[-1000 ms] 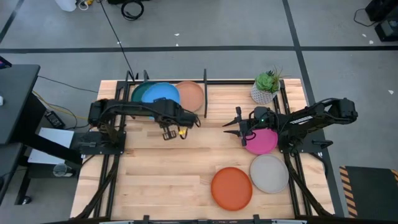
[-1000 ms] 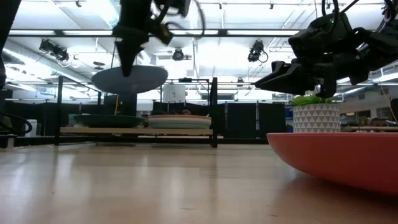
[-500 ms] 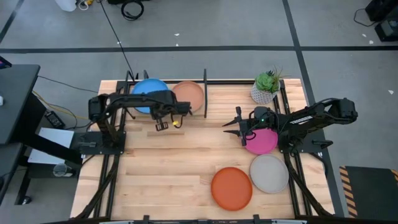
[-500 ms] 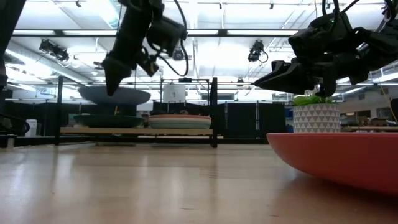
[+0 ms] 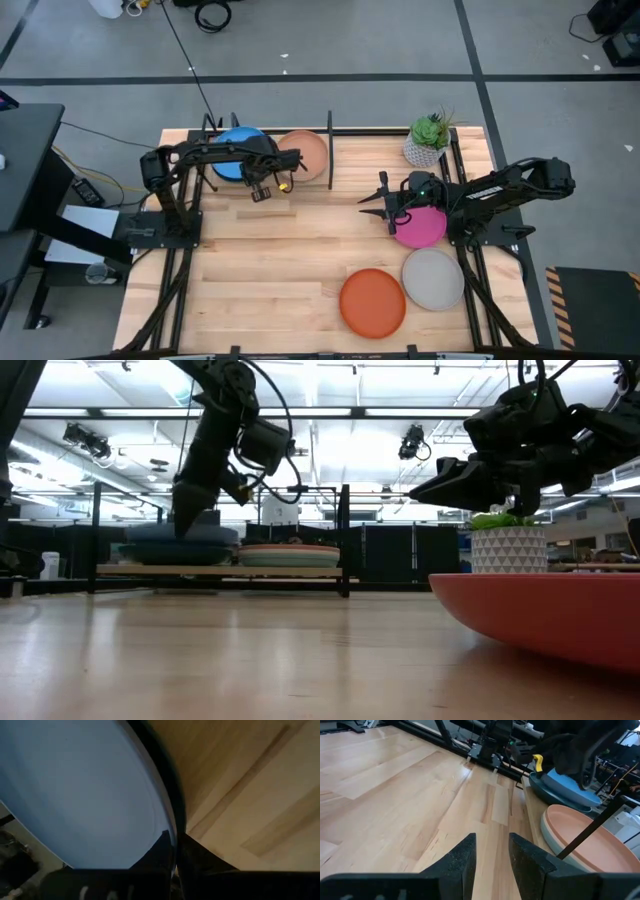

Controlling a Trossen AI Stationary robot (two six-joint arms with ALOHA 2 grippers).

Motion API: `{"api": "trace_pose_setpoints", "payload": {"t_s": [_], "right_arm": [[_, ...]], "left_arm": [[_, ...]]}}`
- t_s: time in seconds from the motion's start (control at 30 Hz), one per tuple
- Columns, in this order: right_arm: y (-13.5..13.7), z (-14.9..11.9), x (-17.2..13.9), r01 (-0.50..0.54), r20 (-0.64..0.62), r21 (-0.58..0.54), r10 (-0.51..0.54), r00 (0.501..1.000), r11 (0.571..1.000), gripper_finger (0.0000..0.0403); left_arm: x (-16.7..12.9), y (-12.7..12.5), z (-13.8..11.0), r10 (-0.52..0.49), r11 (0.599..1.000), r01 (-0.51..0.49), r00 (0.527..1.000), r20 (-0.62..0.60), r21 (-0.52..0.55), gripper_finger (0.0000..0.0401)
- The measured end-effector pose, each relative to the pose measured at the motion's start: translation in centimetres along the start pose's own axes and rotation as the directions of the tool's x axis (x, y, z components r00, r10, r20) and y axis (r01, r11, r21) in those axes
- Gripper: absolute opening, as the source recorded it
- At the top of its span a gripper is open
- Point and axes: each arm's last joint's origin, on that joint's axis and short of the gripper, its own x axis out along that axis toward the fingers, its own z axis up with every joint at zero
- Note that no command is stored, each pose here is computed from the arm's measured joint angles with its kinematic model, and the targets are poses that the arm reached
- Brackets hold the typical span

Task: Place and stack plates onto a shelf
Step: Stack the light blue plate on top of the dark blue plate on the shelf, then stack the pink plate on top of the light blue plate on the shelf

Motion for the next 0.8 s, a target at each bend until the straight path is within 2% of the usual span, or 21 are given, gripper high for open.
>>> {"api": "trace_pose_setpoints", "payload": {"t_s": [0.27, 0.43, 0.6, 0.7, 0.8], "right_arm": [[0.0, 0.0, 0.0, 0.0, -0.002, 0.0, 0.0, 1.0, 1.0, 0.0121], [0.0, 0.0, 0.0, -0.001, -0.002, 0.0, 0.001, 1.0, 1.0, 0.0121], [0.0, 0.0, 0.0, 0.0, -0.002, 0.0, 0.0, 1.0, 1.0, 0.0121], [0.0, 0.0, 0.0, 0.0, -0.002, 0.0, 0.0, 1.0, 1.0, 0.0121], [0.0, 0.0, 0.0, 0.001, 0.0, -0.001, -0.001, 1.0, 1.0, 0.0121]], "left_arm": [[0.3, 0.2, 0.2, 0.001, 1.0, 0.0, 1.0, 0.013, -0.026, 0.0031], [0.3, 0.2, -0.2, 0.007, 0.997, -0.009, 1.0, -0.025, -0.075, 0.0079], [-0.3, 0.0, -0.7, 0.018, 0.996, -0.023, 0.998, -0.068, -0.081, 0.0126], [-2.2, -0.6, -0.5, 0.037, 0.993, -0.036, 0.999, 0.008, -0.116, 0.0135], [-5.0, -1.5, -0.3, 0.109, 0.979, -0.064, 0.965, 0.237, -0.191, 0.0131]]}}
